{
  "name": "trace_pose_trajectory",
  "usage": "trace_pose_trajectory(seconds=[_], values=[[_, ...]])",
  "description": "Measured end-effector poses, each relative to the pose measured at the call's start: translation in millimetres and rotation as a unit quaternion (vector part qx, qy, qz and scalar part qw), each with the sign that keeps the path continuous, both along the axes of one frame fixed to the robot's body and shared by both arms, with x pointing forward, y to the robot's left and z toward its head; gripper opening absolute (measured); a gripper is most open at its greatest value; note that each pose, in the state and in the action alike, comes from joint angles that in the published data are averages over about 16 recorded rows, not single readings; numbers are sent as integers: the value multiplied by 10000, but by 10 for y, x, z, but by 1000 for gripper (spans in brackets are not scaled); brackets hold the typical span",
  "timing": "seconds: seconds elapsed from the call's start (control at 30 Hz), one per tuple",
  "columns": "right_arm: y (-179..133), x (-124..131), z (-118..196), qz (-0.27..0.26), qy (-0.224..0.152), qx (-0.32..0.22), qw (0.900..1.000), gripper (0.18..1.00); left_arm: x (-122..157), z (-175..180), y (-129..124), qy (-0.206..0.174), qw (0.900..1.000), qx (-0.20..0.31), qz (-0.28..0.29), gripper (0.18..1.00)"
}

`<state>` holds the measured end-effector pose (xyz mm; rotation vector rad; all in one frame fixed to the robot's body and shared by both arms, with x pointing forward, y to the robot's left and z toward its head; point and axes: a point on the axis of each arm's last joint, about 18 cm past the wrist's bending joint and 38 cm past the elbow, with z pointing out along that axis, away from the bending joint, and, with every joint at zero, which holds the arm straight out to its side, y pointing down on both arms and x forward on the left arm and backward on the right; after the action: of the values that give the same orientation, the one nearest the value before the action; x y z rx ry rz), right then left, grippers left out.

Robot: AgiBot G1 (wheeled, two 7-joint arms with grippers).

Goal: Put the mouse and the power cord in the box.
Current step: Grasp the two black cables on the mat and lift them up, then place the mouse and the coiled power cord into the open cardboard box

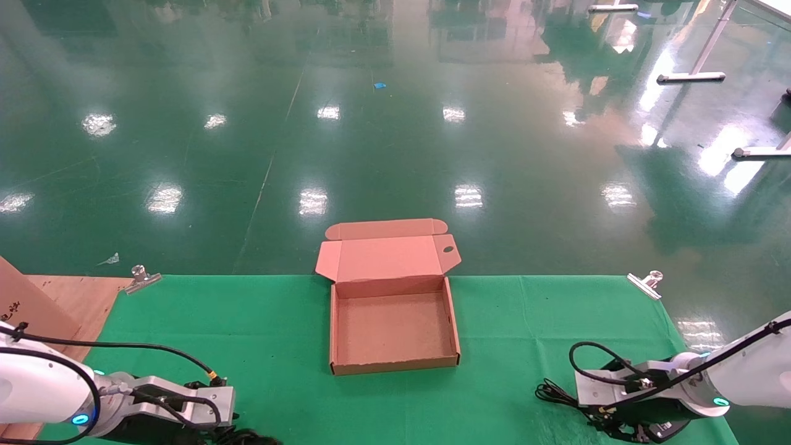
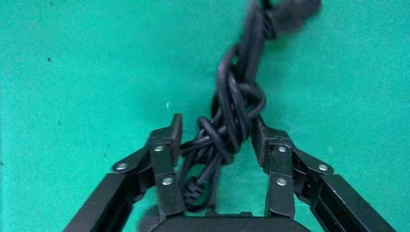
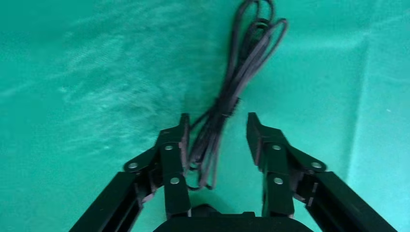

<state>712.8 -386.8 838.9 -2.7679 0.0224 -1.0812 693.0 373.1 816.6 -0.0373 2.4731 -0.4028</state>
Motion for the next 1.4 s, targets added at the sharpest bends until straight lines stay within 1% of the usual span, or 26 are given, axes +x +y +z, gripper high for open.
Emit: trace_pose_trajectory(seconds=[0.07,0.13,0.2,0.37,0.6,0.73,0.93,1.07,1.23,1.4], values=[[-1,-13,-8,9,33,19,10000,554,8,-12,19,-30,10000,6,39,622],[-4,-24,-14,16,60,35,10000,501,17,-24,36,-61,10000,16,77,568],[-7,-33,-20,20,81,51,10000,467,27,-34,51,-92,9999,29,112,514],[-12,-50,-19,31,108,100,9999,362,45,-29,70,-153,9998,58,146,410],[-8,-85,92,116,99,264,9995,266,-12,101,43,-77,10000,-22,-44,289],[25,-137,252,290,104,443,9985,233,-83,272,19,-5,9996,-119,-249,251],[139,-251,670,744,37,770,9942,209,-206,652,-11,29,9980,-227,-585,211],[274,-344,1027,1142,-63,961,9888,204,-259,980,-39,-86,9968,-240,-758,202],[500,-449,1519,1619,-273,1124,9800,203,-280,1469,-142,-394,9946,-178,-946,196],[793,-539,2069,2015,-594,1194,9704,202,-300,2070,-354,-862,9894,-60,-1170,195]])
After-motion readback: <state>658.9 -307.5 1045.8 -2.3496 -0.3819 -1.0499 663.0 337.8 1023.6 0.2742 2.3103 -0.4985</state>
